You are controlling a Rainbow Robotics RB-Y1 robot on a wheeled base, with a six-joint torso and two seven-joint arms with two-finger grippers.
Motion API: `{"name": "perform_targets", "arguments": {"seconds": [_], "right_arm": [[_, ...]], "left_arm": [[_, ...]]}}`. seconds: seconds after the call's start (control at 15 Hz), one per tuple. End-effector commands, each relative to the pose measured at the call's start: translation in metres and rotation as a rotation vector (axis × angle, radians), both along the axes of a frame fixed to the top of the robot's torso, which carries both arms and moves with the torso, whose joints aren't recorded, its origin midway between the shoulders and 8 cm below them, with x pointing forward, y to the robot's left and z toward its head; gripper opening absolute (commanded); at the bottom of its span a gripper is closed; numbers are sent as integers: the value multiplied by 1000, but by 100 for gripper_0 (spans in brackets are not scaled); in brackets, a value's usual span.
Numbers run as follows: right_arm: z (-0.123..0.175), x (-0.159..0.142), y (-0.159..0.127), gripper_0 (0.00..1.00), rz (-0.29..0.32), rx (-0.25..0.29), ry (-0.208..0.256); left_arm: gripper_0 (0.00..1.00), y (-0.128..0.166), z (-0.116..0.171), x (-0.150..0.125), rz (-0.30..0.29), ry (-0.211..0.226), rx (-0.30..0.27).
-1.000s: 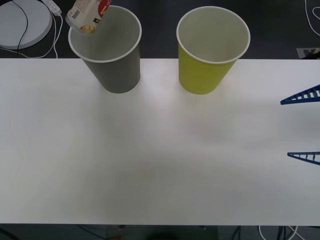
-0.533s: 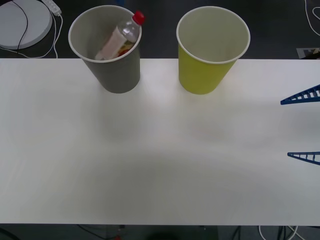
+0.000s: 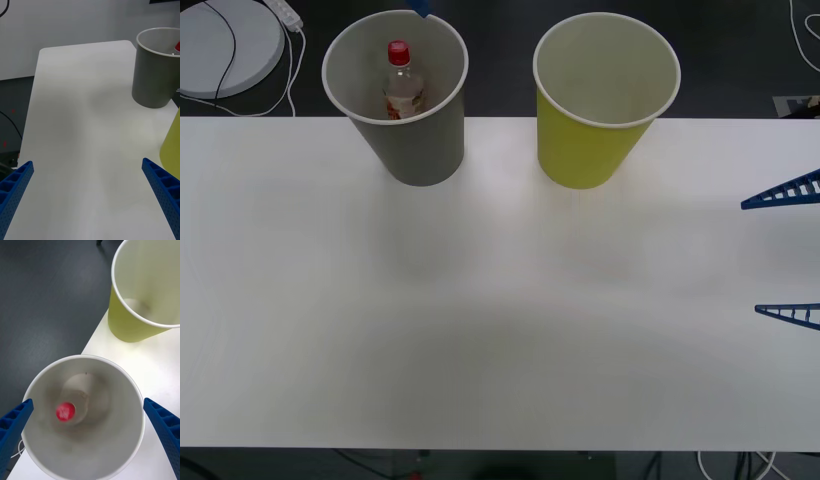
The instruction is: Put the can into the green bin and the plastic bottle into the gray bin
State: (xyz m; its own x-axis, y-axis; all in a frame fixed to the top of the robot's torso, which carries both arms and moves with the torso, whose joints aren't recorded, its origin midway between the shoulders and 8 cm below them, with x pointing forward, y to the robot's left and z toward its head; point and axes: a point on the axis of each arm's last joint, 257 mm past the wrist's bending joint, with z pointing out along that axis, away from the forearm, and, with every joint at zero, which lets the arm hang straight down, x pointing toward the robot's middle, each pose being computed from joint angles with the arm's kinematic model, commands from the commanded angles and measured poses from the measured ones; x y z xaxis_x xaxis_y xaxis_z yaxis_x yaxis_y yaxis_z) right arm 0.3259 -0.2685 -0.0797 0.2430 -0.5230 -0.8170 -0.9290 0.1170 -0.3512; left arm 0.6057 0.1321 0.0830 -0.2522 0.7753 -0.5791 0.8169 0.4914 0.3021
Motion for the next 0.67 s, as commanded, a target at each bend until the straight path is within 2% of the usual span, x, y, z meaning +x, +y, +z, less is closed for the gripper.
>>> {"name": "perform_targets", "arguments": {"seconds": [0.07,0.2,0.33,0.67], "right_arm": [[0,0,0,100,0,0,0],[0,0,0,100,0,0,0],[0,0,0,100,0,0,0],[0,0,0,100,0,0,0]], "left_arm": [[100,1,-1,0,2,4,-2],[100,2,0,-2,-3,7,-8],[100,9,-5,-7,-18,28,-43],[100,40,-21,-33,-74,44,-86]]}}
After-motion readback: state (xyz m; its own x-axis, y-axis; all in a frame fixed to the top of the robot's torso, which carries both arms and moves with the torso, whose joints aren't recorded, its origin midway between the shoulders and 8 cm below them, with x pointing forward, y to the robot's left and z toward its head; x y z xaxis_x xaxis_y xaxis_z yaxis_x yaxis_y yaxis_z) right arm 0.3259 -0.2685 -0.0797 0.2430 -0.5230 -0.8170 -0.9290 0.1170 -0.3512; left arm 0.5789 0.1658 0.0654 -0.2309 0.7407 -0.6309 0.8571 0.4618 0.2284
